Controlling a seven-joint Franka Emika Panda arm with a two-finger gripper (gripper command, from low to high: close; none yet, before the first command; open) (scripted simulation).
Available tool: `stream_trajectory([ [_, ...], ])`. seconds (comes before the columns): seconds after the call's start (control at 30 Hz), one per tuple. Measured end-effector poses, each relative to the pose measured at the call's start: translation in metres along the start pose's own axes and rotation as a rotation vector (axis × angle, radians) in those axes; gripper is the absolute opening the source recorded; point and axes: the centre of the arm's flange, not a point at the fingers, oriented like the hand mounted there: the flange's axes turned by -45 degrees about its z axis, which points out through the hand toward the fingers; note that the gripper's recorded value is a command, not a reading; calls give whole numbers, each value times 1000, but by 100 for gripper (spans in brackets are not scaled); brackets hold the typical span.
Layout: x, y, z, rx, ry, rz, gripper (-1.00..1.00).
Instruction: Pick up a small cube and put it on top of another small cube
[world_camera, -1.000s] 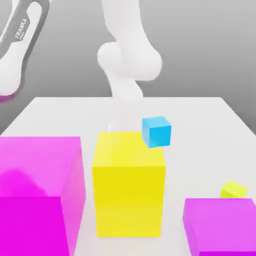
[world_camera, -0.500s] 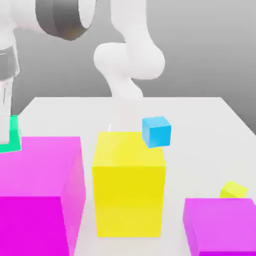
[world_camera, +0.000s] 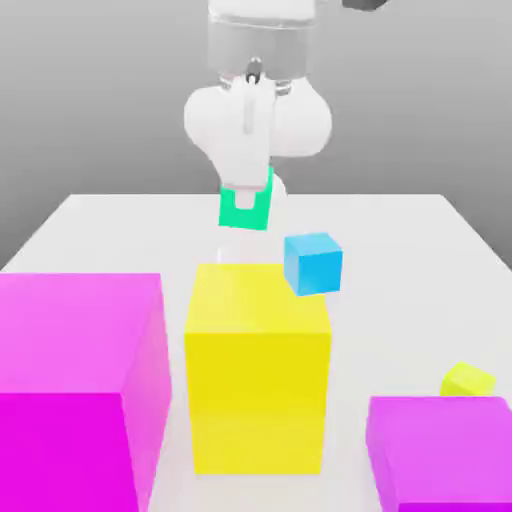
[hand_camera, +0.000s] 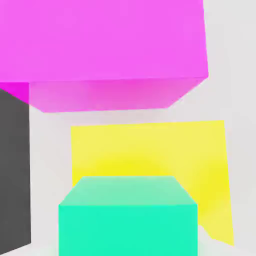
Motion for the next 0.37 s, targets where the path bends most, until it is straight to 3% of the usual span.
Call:
stream_trajectory([
  [0.13, -26, 37, 3, 29, -56, 101, -100],
  [0.27, -32, 41, 55, 34, -69, 126, -100],
  [0.3, -32, 42, 62, 35, -69, 127, 100],
  [0.37, -32, 42, 62, 35, -69, 127, 100],
])
